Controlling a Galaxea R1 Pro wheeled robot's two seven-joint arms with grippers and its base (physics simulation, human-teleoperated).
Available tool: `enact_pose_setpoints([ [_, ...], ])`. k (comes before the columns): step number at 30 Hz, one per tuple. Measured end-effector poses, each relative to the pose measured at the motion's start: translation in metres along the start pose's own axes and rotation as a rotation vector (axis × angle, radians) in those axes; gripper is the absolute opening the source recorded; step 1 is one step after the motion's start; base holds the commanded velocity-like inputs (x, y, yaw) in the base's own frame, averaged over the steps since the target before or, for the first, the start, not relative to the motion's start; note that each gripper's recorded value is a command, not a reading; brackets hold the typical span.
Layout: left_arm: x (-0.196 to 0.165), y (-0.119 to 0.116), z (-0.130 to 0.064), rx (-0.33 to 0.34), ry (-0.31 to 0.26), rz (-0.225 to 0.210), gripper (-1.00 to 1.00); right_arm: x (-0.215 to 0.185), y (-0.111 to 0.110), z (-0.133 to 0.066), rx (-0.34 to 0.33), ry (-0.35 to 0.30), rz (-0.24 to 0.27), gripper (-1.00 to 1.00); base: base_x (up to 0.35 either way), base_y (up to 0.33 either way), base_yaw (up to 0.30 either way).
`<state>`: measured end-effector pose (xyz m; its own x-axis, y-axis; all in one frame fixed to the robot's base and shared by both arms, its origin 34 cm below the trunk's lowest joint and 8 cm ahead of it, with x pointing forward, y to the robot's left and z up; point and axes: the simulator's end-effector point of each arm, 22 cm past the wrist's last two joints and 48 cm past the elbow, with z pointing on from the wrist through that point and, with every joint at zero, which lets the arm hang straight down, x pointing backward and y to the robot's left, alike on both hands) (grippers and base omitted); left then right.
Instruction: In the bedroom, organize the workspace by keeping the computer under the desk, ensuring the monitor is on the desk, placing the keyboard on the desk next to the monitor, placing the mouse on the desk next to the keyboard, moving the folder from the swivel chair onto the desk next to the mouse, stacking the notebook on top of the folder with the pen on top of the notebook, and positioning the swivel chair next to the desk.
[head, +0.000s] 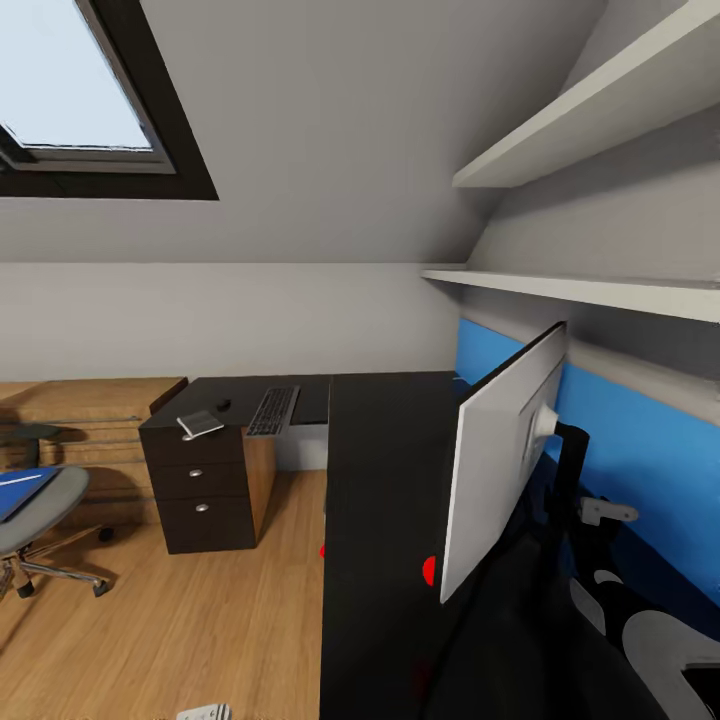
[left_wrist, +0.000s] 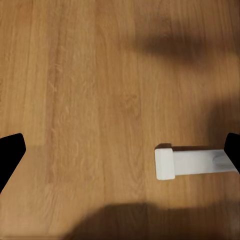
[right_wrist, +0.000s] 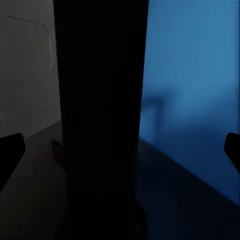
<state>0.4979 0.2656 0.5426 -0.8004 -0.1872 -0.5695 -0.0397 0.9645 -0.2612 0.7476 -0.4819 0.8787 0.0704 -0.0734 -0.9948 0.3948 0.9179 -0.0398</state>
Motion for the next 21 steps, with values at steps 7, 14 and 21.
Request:
enact_pose_setpoints([
  [7,-0.0001,-0.0002,0.0000,0.000,0.000,0.001,1.00,0.0001,-0.0002,-0.0001,0.000,0.000,0.000,1.00,-0.021,0.000,0.000],
  [14,0.0003,0.0001,0.0002,0.000,0.001,0.000,1.00,0.0004,0.0000,0.0001,0.000,0.000,0.000,1.00,-0.173,0.000,0.000],
  [21,0.0005,-0.0010,0.0005,0.002,0.001,0.001,1.00,0.0006,0.0000,0.0001,0.000,0.001,0.000,1.00,-0.314,0.000,0.000],
])
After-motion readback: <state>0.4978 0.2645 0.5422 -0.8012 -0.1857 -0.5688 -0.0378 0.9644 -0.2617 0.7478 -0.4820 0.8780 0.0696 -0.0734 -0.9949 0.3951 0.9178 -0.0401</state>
